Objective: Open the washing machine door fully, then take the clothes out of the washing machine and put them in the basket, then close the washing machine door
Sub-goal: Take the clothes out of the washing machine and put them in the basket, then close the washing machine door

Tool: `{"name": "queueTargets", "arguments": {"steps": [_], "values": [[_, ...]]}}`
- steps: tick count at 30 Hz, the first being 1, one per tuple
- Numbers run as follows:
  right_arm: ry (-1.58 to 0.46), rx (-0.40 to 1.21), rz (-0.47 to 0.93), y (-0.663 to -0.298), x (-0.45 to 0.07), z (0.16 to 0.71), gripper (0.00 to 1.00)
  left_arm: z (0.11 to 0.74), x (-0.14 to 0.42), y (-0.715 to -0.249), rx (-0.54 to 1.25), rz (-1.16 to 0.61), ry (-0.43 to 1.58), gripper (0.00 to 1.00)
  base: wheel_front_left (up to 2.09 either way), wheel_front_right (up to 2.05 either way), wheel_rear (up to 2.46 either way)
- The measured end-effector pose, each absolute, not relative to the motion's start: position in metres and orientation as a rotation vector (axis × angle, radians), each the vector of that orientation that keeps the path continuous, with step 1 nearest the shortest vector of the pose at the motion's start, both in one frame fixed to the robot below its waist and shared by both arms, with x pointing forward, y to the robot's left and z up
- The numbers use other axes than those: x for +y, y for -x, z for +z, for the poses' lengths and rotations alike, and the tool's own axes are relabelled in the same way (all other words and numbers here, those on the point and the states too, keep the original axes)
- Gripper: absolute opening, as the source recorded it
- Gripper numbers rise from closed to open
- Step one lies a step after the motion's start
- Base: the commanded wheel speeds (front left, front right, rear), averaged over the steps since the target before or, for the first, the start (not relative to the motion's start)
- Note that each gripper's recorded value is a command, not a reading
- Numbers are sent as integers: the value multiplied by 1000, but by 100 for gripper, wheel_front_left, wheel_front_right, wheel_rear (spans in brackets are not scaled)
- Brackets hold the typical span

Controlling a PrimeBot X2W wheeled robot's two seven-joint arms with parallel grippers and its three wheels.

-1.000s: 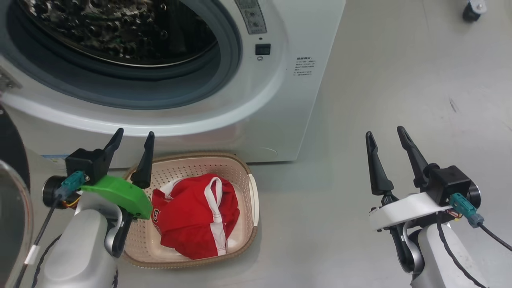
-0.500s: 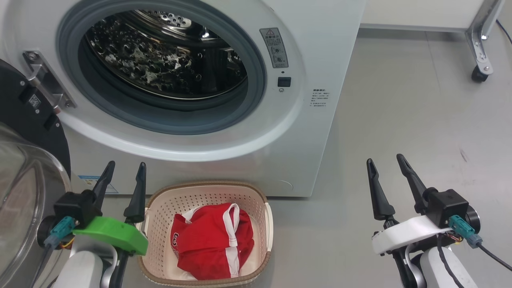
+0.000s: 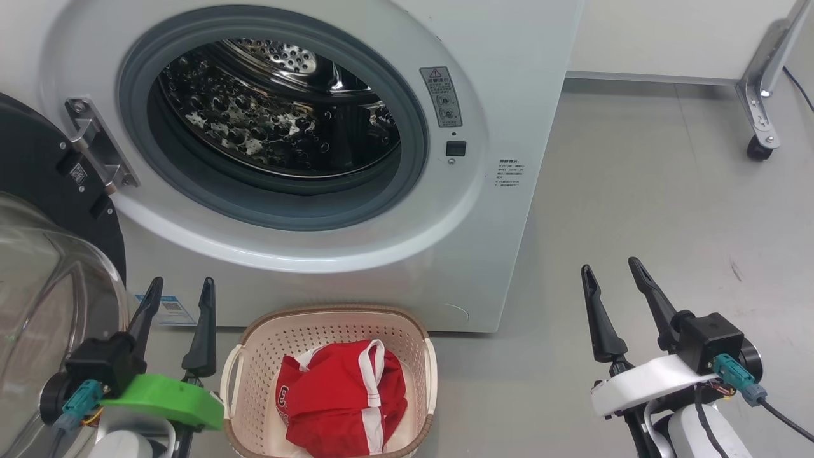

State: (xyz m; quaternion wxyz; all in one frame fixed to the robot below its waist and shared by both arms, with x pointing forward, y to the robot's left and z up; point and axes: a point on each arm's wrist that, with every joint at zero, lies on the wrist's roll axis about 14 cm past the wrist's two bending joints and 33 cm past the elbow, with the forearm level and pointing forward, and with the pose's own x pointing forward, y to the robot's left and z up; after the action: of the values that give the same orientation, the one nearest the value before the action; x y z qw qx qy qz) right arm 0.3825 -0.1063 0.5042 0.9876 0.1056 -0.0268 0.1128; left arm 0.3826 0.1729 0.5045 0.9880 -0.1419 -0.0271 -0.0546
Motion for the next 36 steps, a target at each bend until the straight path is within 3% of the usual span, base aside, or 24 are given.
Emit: {"name": "queueTargets", "arguments": {"steps": [36], "values": [[-215,-47,216,-381,-110,501,100,504,170,-372,-66,-98,291,100,0,0,0]]}}
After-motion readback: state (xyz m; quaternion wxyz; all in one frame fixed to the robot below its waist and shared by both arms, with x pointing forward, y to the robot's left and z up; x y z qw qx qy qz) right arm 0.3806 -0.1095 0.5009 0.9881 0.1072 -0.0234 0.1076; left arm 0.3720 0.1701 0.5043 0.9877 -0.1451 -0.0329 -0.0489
